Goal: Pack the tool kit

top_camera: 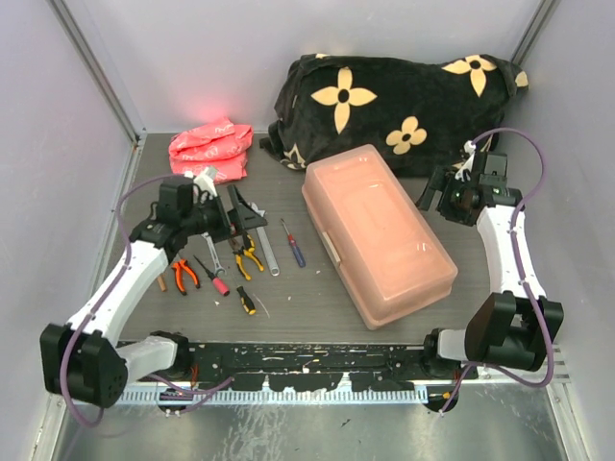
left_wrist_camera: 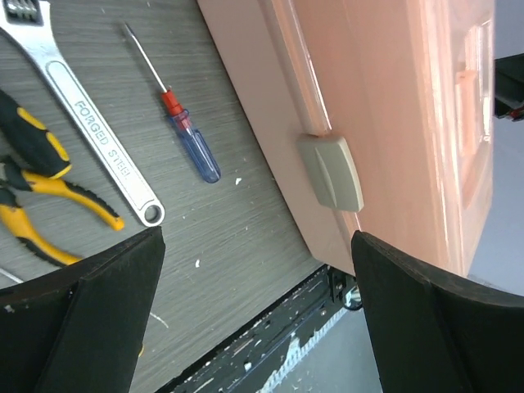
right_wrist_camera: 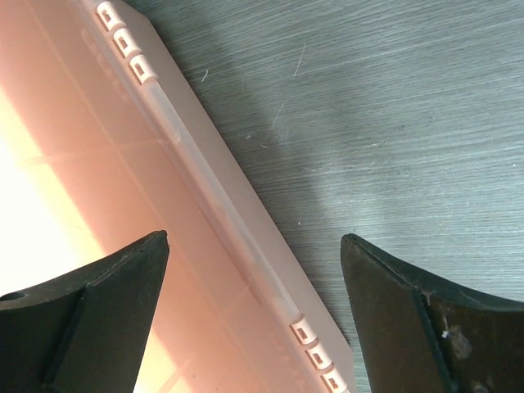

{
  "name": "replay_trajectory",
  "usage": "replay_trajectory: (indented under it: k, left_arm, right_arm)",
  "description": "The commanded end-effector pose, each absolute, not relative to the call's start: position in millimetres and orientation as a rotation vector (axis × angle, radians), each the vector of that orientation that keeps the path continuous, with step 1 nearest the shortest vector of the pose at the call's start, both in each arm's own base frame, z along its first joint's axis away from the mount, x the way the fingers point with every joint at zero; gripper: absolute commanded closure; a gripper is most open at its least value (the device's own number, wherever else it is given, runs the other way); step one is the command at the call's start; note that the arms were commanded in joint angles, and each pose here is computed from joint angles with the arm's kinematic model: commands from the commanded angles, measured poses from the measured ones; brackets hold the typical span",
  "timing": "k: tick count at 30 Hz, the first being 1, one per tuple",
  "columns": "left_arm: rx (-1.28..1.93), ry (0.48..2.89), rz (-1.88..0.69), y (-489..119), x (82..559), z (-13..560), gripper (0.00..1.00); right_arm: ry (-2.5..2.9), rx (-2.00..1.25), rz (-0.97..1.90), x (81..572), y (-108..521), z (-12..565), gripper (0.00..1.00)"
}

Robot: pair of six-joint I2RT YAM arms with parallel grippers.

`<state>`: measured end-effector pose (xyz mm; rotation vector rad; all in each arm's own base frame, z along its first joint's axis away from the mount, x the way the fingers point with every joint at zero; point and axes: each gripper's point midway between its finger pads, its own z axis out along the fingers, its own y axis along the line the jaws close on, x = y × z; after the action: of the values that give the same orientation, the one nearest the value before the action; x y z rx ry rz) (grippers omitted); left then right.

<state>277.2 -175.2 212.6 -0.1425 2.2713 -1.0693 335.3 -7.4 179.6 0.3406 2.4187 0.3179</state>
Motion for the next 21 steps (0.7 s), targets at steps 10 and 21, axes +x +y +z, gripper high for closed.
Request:
replay_trajectory:
  k: [10, 21]
  left_arm:
    - [-0.060, 2.276, -1.199, -267.0, 343.9, 208.5, 0.02]
    - [0.005, 2.295, -1.268, -320.8, 394.1, 189.5, 0.02]
  right_arm:
    - [2.411, 0.322, 0.426, 308.0, 26.3, 180.9, 0.07]
    - [2.431, 0.289, 0.478, 290.9, 46.5, 182.0, 0.07]
